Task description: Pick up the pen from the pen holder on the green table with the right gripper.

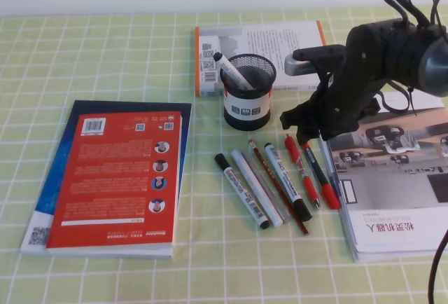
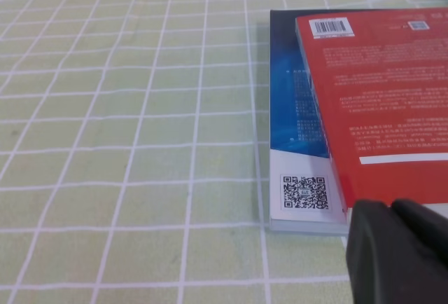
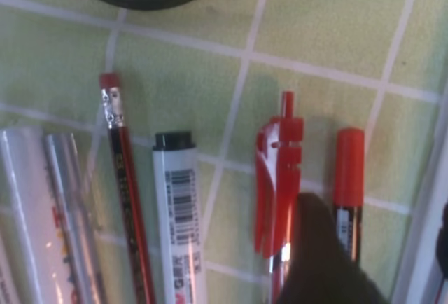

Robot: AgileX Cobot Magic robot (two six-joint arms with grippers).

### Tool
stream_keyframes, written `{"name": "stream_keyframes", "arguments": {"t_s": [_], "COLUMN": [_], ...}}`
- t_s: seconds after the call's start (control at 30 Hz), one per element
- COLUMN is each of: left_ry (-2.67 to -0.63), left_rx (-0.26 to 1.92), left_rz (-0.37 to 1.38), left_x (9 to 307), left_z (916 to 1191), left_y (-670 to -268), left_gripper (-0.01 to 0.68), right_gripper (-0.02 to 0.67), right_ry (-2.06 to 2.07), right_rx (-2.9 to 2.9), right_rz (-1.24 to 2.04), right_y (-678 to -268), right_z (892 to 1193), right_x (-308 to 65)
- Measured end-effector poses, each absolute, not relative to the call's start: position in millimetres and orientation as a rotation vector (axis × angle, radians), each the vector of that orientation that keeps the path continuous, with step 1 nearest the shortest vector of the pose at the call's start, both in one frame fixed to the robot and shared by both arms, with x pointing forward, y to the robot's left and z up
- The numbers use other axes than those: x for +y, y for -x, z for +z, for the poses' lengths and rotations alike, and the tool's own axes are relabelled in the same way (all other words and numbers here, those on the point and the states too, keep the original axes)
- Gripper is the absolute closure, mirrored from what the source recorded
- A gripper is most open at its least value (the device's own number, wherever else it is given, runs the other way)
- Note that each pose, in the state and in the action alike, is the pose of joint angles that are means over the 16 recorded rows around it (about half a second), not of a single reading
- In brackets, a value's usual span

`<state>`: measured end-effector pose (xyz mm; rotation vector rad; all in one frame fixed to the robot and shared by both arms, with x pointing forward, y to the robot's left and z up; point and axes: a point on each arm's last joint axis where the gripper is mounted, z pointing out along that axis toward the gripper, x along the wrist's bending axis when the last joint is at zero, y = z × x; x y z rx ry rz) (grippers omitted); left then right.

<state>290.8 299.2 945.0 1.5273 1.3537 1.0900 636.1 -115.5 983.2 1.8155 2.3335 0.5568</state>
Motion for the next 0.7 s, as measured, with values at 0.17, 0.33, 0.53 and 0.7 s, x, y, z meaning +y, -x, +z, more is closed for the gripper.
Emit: {"name": "stream_keyframes", "arguments": {"t_s": [0.17, 0.33, 0.53, 0.7], "left_ry": [-1.527, -1.527, -1.527, -1.527], "left_rx": [1.354, 1.354, 1.354, 1.354], "left_rz": [1.090, 1.090, 1.090, 1.090], "left_x": [299.2, 299.2, 299.2, 299.2], "left_z": [945.0, 945.0, 945.0, 945.0], "left_y": [-290.8, -290.8, -290.8, -290.8], "left_gripper": [0.678, 0.678, 0.678, 0.678], "right_gripper": [0.352, 0.406, 0.524, 0.615], "right_ry": [-1.785, -1.742, -1.686, -1.661], "right_rx": [2.319, 2.300, 2.266, 2.236], "right_rz": [0.586, 0.625, 0.687, 0.750], "right_y": [-619.3, -585.1, -524.5, -471.0], "right_z": [1004.0, 1034.6, 1070.2, 1088.1], "right_x": [-122.1, -136.6, -163.8, -188.0]}}
